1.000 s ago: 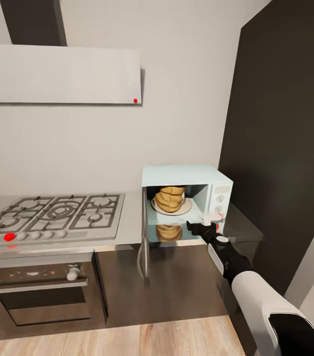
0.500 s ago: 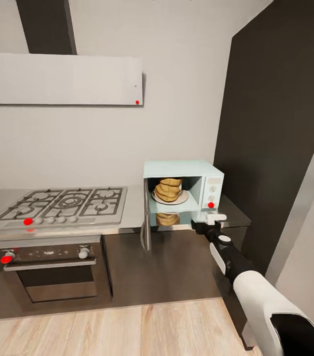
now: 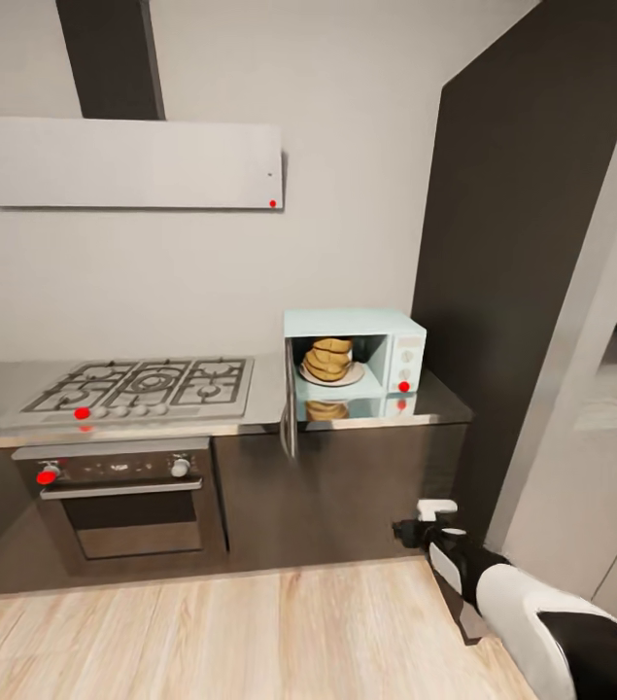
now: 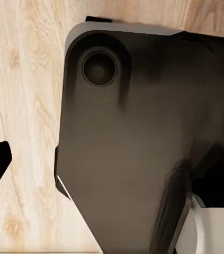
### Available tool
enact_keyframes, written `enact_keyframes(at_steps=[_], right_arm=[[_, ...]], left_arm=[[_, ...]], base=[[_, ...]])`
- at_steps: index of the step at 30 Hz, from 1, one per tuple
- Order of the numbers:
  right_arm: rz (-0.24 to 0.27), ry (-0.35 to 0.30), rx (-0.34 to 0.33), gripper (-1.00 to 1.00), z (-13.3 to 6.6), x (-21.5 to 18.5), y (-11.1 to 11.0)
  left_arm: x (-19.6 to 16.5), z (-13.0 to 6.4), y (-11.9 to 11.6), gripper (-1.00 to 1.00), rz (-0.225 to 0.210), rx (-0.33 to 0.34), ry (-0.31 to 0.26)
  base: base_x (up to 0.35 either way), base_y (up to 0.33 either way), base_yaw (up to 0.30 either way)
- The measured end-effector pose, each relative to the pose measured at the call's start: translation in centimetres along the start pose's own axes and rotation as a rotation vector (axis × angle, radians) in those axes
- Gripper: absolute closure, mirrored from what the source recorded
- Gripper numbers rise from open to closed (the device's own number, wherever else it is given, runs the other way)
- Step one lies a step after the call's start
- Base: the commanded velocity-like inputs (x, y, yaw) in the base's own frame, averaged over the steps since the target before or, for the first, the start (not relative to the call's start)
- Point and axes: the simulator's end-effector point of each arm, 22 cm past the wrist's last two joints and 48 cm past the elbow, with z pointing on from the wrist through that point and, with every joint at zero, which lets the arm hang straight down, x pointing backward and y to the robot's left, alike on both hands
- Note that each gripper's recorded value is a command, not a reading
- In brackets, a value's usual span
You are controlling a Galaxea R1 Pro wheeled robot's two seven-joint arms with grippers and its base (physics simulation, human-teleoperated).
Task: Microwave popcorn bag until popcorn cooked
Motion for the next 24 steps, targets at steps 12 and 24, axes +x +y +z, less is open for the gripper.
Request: enact_keyframes(at_steps=[12,24], right_arm=[[-0.009,0.571,0.006,-1.0,-16.7,48.1,-1.8],[-0.006,0.619,0.014,-1.0,-20.1,52.0,-2.1]], left_arm=[[0.0,0.0,0.1,-1.0,-0.001,-0.001,-0.001],[0.0,0.0,0.1,-1.0,-0.005,-0.002,-0.001]], base=[[-0.063,0.0,0.0],[0.0,0.0,0.0]])
